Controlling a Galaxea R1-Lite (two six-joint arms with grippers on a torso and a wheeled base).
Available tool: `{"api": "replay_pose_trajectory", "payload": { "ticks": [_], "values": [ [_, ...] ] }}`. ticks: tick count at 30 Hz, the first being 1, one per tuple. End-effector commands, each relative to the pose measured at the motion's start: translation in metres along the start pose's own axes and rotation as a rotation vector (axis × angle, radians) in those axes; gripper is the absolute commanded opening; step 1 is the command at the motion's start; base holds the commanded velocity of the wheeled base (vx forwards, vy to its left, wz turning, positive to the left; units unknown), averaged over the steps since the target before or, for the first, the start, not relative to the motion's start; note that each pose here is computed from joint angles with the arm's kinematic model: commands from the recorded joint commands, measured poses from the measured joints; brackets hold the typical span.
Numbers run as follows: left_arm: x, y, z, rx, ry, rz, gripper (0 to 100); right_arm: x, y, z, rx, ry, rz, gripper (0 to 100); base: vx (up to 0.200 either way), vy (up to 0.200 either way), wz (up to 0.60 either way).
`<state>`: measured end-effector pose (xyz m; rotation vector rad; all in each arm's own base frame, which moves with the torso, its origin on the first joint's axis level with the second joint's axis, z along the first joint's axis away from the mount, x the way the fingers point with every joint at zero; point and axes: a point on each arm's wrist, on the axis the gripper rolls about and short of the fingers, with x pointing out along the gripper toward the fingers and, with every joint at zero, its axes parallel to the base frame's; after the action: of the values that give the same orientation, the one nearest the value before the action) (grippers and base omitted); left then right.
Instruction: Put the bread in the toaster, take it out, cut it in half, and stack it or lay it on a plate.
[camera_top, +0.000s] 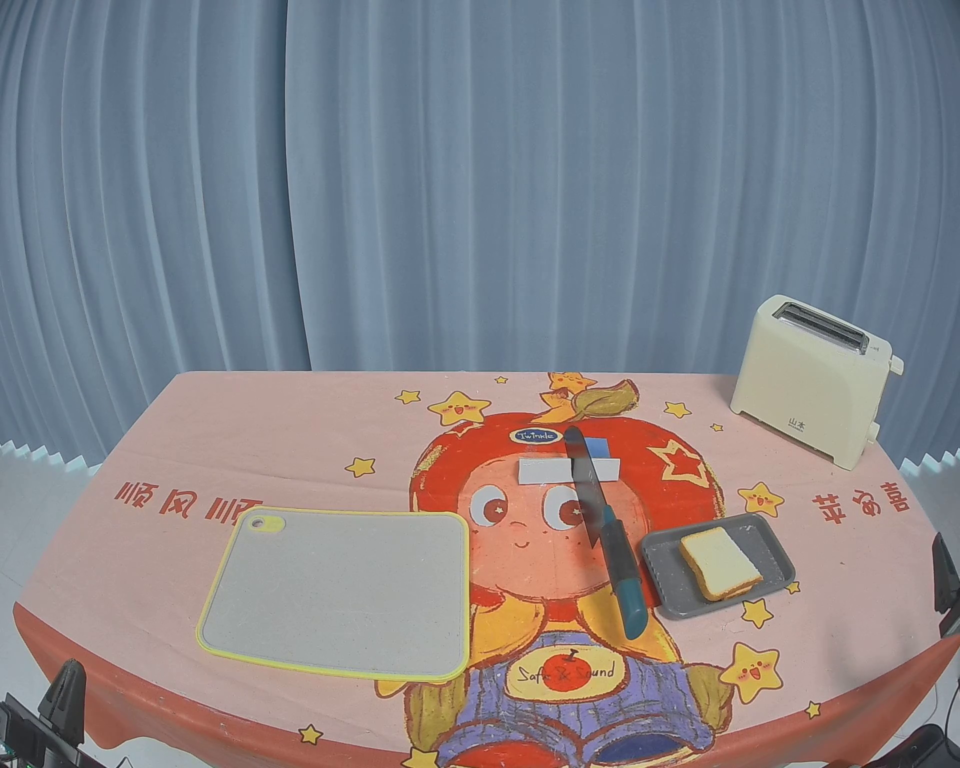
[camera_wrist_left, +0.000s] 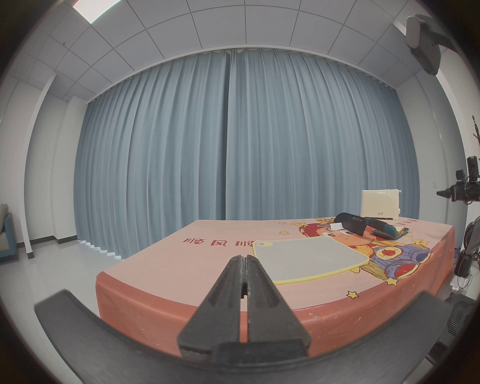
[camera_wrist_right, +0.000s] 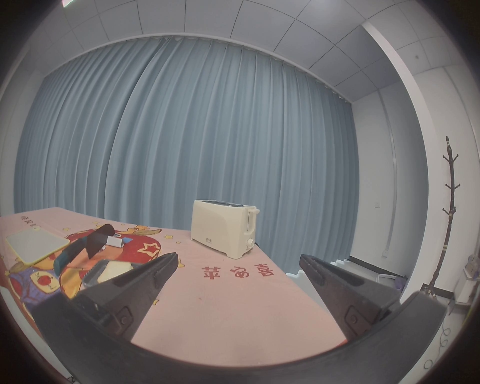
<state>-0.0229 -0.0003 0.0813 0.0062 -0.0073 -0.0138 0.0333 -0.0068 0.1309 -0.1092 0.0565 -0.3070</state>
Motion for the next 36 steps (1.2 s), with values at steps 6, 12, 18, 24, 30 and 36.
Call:
{"api": "replay_pose_trajectory", "payload": {
  "ticks": [6,12,18,24,30,36],
  "values": [
    [0.001,0.0,-0.005,0.0,0.01,0.0,0,-0.033,-0.005,-0.026,-0.007,-0.005,0.045,100,0.0,0.0,0.0],
    [0.001,0.0,-0.005,0.0,0.009,0.0,0,-0.047,-0.004,-0.042,-0.005,-0.018,0.112,100,0.0,0.0,0.0],
    [0.001,0.0,-0.005,0.0,0.01,0.0,0,-0.049,-0.004,-0.048,-0.002,-0.012,0.14,100,0.0,0.0,0.0],
    [0.001,0.0,-0.005,0.0,0.009,0.0,0,-0.049,-0.002,-0.049,0.005,-0.009,0.188,100,0.0,0.0,0.0],
    [0.001,0.0,-0.005,0.0,0.009,0.0,0,-0.05,-0.001,-0.048,0.023,-0.009,0.241,100,0.0,0.0,0.0],
    [0.001,0.0,-0.005,0.0,0.009,0.0,0,-0.049,-0.002,-0.048,0.116,0.007,0.206,100,0.0,0.0,0.0]
  ]
}}
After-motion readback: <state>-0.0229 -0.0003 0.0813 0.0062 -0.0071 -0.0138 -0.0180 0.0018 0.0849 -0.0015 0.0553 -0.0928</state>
